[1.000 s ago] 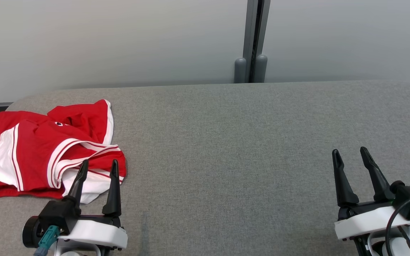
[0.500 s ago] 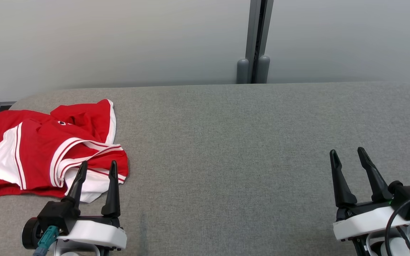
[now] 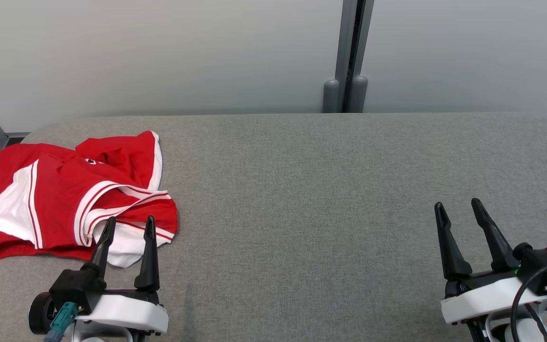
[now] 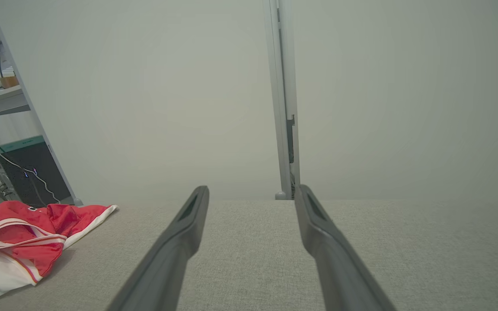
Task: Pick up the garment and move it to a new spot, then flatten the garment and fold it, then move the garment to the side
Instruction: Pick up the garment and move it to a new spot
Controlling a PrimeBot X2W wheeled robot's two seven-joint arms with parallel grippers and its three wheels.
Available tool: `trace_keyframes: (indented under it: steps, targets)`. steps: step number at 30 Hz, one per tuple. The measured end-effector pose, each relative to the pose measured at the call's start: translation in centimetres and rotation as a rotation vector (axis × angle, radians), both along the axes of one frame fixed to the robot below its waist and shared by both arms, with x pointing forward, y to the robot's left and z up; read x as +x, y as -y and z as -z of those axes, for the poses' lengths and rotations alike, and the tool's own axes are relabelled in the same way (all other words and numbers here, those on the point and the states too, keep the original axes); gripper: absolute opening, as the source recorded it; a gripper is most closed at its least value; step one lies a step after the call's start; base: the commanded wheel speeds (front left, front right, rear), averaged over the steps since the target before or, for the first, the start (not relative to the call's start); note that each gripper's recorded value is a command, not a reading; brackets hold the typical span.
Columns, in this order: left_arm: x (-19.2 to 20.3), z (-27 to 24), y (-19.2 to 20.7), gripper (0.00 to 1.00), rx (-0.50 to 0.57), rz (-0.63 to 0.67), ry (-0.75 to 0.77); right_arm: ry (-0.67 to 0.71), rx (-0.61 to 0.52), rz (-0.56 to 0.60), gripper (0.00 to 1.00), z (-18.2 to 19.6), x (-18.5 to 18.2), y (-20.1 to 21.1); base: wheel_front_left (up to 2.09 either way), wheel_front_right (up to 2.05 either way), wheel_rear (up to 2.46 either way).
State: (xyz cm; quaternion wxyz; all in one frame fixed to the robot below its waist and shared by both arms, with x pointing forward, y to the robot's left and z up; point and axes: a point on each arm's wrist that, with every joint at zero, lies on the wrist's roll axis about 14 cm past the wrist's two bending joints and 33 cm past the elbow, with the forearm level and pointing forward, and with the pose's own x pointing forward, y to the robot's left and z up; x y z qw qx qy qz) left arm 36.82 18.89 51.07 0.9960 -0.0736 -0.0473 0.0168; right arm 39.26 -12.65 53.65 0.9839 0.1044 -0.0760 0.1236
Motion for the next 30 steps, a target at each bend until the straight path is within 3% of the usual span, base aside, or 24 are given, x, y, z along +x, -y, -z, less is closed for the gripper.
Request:
trace_keyframes:
  steps: [30]
  targets:
    - [-3.3, 0.3, -5.1, 1.0, -0.014, -0.167, -0.01, -0.003, 0.021, -0.196, 1.0, -0.1, 0.8, -6.4, 0.0, 0.0, 0.0]
